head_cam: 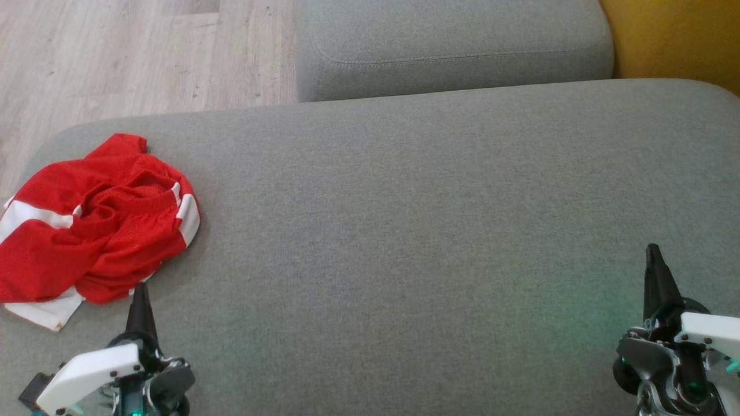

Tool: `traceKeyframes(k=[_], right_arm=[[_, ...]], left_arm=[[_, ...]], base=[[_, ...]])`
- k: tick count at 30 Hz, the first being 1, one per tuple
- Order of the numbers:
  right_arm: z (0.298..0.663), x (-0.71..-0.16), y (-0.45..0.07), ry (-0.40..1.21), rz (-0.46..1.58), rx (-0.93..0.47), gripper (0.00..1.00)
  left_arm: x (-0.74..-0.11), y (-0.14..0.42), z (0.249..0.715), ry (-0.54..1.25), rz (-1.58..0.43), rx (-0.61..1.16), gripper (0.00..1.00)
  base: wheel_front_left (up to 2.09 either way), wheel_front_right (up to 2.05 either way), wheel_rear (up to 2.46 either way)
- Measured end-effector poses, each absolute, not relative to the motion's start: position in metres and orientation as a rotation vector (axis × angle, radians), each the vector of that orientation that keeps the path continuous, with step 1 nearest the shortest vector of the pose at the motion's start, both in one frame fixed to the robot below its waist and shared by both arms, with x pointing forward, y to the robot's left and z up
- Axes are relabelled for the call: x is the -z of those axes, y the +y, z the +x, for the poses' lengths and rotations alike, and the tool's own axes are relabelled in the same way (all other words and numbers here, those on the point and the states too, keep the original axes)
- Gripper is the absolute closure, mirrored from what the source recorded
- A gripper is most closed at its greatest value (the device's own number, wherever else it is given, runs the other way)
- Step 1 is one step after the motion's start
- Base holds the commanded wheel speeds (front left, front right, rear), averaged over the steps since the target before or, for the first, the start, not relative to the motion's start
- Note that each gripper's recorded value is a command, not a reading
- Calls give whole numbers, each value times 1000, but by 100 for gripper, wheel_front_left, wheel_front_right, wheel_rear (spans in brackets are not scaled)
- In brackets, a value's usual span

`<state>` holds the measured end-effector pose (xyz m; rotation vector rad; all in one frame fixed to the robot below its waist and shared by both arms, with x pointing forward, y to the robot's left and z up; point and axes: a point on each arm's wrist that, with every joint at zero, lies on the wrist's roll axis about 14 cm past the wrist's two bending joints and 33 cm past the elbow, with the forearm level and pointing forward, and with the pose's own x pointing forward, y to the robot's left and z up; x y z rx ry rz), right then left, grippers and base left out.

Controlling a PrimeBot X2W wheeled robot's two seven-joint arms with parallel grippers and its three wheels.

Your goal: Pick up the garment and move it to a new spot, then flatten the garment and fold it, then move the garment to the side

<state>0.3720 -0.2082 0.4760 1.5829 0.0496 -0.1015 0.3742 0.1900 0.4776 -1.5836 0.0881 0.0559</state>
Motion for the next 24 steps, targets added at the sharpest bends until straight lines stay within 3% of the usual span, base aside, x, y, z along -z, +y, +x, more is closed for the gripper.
traceKeyframes(k=[14,15,24], right_arm=[[372,-476,-208,50,1583,102,100],[372,-476,-208,50,1583,102,0],[341,-424,-205,176,1592,234,0]], left_arm=[[-478,190,374,88,-1584,-56,100],[-478,190,374,88,-1584,-56,0],[-426,187,344,214,-1590,-186,0]], base=[[0,0,0],[0,0,0],[0,0,0]])
